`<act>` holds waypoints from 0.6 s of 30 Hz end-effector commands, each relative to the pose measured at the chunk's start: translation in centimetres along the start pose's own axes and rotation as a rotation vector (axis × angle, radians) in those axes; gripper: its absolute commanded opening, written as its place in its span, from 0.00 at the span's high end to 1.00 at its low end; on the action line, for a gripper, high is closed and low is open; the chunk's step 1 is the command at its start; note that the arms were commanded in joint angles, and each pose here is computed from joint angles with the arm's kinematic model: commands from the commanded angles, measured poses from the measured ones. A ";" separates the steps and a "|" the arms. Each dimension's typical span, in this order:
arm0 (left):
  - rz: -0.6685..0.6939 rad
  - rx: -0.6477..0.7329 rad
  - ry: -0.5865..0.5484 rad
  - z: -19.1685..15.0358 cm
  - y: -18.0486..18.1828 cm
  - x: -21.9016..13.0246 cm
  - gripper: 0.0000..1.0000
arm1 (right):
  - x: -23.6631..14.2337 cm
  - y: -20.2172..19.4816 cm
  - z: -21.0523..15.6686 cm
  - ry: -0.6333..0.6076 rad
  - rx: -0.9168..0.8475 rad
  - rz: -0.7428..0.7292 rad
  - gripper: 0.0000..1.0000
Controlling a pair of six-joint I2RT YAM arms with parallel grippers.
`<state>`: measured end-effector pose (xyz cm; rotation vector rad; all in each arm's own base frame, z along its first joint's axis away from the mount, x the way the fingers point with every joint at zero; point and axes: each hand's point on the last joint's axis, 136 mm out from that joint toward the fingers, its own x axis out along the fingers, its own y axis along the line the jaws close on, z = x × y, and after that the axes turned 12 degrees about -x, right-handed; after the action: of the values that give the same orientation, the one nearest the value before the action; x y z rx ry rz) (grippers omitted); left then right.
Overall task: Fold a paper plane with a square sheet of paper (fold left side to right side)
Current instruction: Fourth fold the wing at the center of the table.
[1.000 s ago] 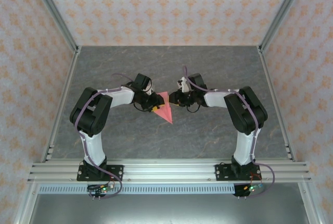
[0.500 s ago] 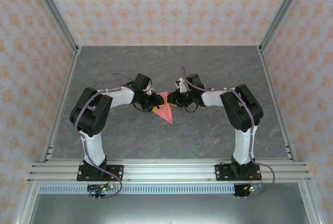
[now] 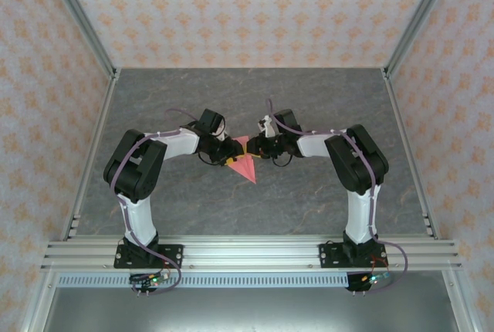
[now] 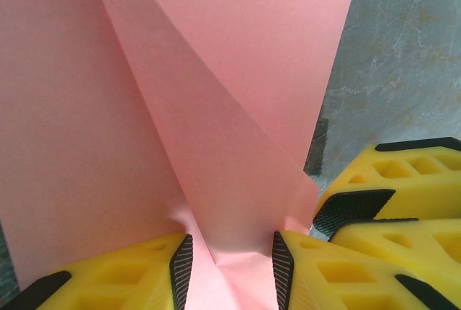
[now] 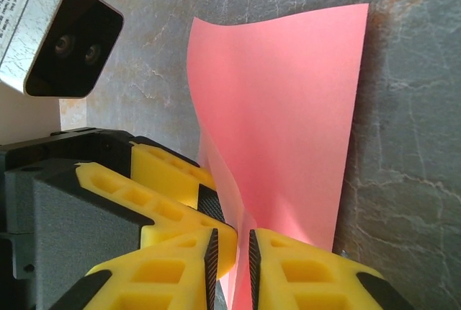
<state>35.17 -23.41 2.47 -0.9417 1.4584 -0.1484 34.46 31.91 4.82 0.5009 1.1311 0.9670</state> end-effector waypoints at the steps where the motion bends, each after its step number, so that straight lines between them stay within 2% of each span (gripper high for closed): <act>1: 0.061 -0.007 -0.016 0.3 1.5 0.6 0.61 | 0.7 0.7 0.3 0.011 -0.009 0.032 0.77; 18: 0.059 -0.008 -0.019 0.3 1.5 0.6 0.61 | 1.5 0.2 -0.2 0.038 0.010 0.023 0.80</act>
<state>35.22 -23.35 2.44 -0.9402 1.4556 -0.1447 34.61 32.22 4.62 0.5120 1.1449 0.9749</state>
